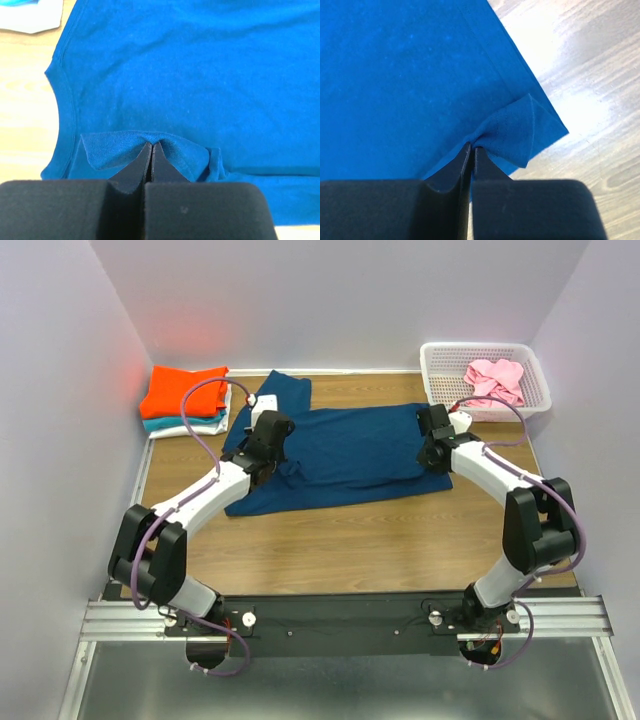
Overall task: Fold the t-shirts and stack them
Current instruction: Fold the tshirt
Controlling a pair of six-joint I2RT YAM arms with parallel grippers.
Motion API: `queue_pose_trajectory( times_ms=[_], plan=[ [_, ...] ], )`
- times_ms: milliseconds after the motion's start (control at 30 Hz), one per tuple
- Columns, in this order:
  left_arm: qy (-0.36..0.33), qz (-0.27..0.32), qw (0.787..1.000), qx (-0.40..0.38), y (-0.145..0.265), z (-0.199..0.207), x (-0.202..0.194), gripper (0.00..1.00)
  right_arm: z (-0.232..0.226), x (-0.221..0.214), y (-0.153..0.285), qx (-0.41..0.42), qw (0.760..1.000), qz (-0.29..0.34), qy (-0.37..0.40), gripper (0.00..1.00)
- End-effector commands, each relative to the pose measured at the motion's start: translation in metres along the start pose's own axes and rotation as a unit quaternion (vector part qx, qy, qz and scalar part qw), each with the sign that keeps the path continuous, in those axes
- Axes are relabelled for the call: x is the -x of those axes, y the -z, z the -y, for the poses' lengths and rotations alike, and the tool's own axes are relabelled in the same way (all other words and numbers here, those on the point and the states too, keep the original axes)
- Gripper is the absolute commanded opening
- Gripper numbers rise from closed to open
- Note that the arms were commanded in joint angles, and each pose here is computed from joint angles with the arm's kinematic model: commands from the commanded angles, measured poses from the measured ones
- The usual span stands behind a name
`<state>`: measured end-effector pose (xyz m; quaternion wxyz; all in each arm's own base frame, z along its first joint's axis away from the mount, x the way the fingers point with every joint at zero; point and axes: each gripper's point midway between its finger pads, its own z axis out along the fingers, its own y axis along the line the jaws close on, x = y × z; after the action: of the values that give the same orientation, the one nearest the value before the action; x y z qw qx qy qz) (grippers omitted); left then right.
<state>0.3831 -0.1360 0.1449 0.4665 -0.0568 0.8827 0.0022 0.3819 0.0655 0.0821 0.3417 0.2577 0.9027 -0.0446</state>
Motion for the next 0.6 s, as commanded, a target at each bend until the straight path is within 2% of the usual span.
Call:
queue_pose_trajectory(
  times_ms=[0,500,567],
  plan=[
    [0.0,0.019,1.0,-0.011,-0.01,0.005,0.019,0.0,0.003,0.01,-0.011,-0.024,1.0,0.01,0.007,0.09],
    [-0.02,-0.002,1.0,-0.009,-0.051,0.004,0.016,0.0,-0.006,0.015,-0.038,-0.036,0.999,-0.003,0.008,0.09],
    [-0.019,-0.006,1.0,-0.005,-0.056,0.001,0.015,0.0,-0.008,0.014,-0.043,-0.038,0.999,-0.006,0.008,0.14]
  ],
)
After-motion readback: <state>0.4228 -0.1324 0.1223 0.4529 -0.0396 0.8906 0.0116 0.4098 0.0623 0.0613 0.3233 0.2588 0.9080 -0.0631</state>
